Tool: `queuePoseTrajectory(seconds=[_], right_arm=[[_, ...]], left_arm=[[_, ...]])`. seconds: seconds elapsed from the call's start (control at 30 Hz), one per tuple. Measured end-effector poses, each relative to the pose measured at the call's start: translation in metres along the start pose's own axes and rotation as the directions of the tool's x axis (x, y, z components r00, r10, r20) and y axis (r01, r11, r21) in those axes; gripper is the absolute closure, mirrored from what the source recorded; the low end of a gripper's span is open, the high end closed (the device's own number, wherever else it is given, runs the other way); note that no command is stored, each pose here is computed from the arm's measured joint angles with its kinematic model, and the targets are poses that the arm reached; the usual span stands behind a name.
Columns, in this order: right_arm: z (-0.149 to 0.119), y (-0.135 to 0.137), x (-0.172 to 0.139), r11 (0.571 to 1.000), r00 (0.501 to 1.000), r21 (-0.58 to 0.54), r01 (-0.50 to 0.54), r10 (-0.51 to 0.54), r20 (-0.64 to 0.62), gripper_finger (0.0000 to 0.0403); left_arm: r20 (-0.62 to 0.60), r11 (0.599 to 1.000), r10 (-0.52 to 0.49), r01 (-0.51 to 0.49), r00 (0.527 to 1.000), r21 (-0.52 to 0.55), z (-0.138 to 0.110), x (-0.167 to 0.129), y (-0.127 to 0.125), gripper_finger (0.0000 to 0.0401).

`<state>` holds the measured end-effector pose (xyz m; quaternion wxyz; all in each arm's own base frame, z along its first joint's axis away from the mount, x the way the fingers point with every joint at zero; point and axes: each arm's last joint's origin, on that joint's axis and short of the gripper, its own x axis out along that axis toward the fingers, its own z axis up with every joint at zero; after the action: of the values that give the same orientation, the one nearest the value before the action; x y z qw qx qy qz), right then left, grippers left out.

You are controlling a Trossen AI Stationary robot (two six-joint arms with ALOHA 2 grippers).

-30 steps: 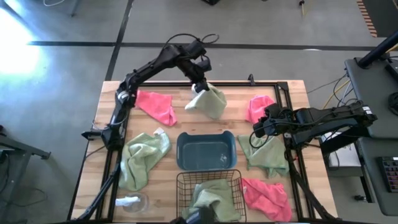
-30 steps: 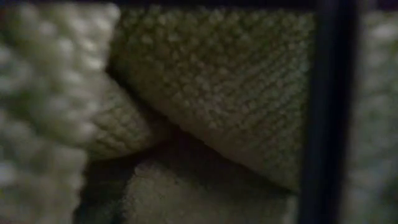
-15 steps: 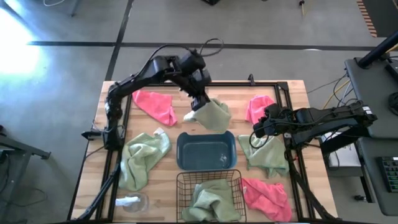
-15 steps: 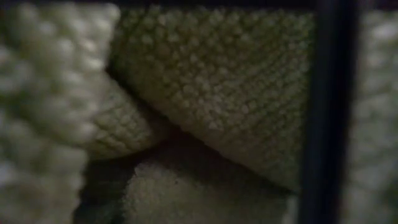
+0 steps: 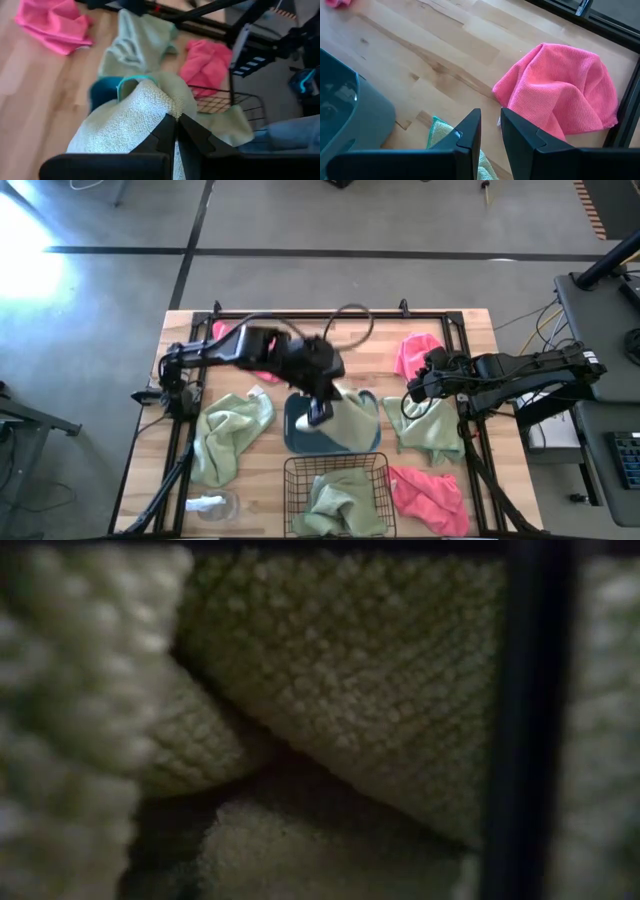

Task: Sort microfiber towel by color & place in baskets
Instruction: Put the top green microfiber towel into the mesh storage bin

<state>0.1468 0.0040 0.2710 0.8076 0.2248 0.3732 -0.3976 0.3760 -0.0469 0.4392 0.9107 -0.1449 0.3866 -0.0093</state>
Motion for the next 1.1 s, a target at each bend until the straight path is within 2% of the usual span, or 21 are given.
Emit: queuePoseTrajectory(seconds=[0.27, 0.47, 0.7, 1.1], right_arm=[[0.000, 0.000, 0.000, 1.000, 1.000, 0.001, 0.000, 0.000, 0.000, 0.0335], [0.000, 0.000, 0.000, 1.000, 1.000, 0.002, 0.000, 0.000, 0.000, 0.0335], [0.000, 0.000, 0.000, 1.000, 1.000, 0.004, -0.001, 0.001, 0.000, 0.0335], [0.000, 0.000, 0.000, 0.999, 1.000, 0.038, -0.005, 0.006, -0.008, 0.0335]], left_arm=[[0.079, 0.995, -0.087, 0.091, 0.993, -0.041, -0.016, -0.002, -0.064, 0.0401], [0.103, 0.988, -0.145, 0.149, 0.984, -0.032, -0.031, -0.006, -0.099, 0.0401], [0.082, 0.984, -0.176, 0.176, 0.981, 0.003, -0.044, -0.010, -0.119, 0.0401], [0.039, 0.974, -0.226, 0.227, 0.973, -0.008, -0.064, -0.013, -0.145, 0.0401]])
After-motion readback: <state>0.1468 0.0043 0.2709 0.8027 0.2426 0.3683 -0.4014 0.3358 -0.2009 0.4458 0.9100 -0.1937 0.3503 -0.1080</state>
